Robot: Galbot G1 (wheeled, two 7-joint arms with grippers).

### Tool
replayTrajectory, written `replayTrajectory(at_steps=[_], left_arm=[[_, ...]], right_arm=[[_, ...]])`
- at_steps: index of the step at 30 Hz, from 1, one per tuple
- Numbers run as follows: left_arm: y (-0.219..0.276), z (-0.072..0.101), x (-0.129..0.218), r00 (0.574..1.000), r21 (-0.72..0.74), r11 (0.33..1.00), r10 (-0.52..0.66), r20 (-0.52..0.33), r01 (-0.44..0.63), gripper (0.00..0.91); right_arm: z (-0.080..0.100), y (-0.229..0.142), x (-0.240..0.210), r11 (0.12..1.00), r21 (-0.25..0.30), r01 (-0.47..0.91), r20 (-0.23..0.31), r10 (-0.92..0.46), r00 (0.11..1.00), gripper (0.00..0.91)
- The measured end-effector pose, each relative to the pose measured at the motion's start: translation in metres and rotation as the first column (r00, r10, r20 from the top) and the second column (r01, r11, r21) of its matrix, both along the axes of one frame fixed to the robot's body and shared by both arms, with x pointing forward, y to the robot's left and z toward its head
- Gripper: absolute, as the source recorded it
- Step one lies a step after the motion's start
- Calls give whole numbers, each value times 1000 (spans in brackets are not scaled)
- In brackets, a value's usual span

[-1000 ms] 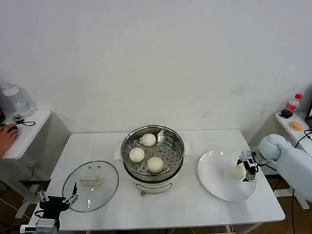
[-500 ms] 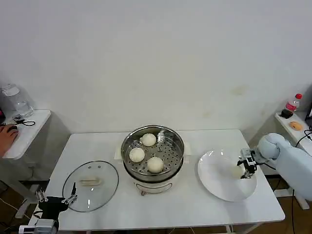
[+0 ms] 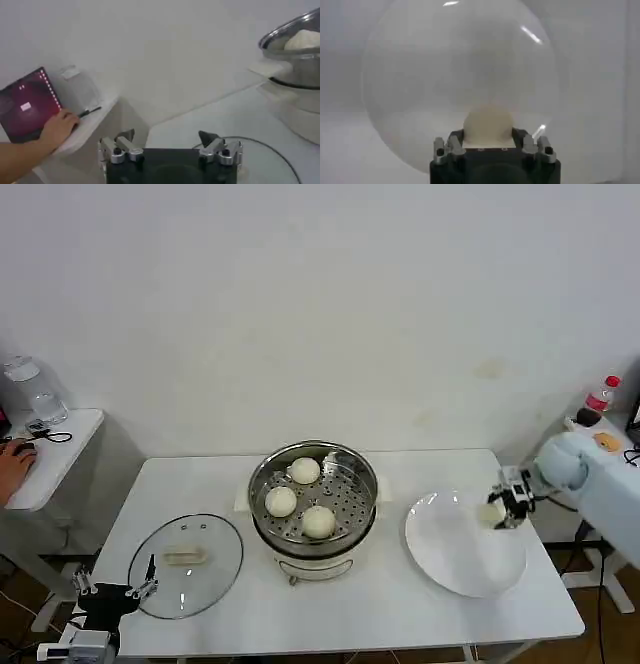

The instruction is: Take steamed baozi put them in steamer then cover it.

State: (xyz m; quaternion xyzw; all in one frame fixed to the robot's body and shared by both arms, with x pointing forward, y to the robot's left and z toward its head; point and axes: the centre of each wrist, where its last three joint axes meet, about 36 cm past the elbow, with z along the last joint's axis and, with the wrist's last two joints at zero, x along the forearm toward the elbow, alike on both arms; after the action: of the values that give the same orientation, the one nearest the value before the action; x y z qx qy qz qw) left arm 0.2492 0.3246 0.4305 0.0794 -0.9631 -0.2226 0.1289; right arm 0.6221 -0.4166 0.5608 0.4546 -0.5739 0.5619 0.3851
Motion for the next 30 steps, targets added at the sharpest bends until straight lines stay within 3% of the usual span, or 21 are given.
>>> replayTrajectory(at_steps=[9,15,22,30], left_arm=[[1,4,1,1000,7,1000,-5,8,5,907],[1,7,1,1000,7,1000,1,18,-1,907],[1,8,0,1000,2,1000,12,23,-12,907],[3,11,-1,999,4,1000,21,31,-21,907]], right_arm=[[85,76,11,992,75,-102,118,93,989,675],[123,147,12,974,131,-183,161,162,974,685],[132,224,9,955,196,-222,149,195,970,685],[106,283,5,955,219,-198,87,183,979,685]])
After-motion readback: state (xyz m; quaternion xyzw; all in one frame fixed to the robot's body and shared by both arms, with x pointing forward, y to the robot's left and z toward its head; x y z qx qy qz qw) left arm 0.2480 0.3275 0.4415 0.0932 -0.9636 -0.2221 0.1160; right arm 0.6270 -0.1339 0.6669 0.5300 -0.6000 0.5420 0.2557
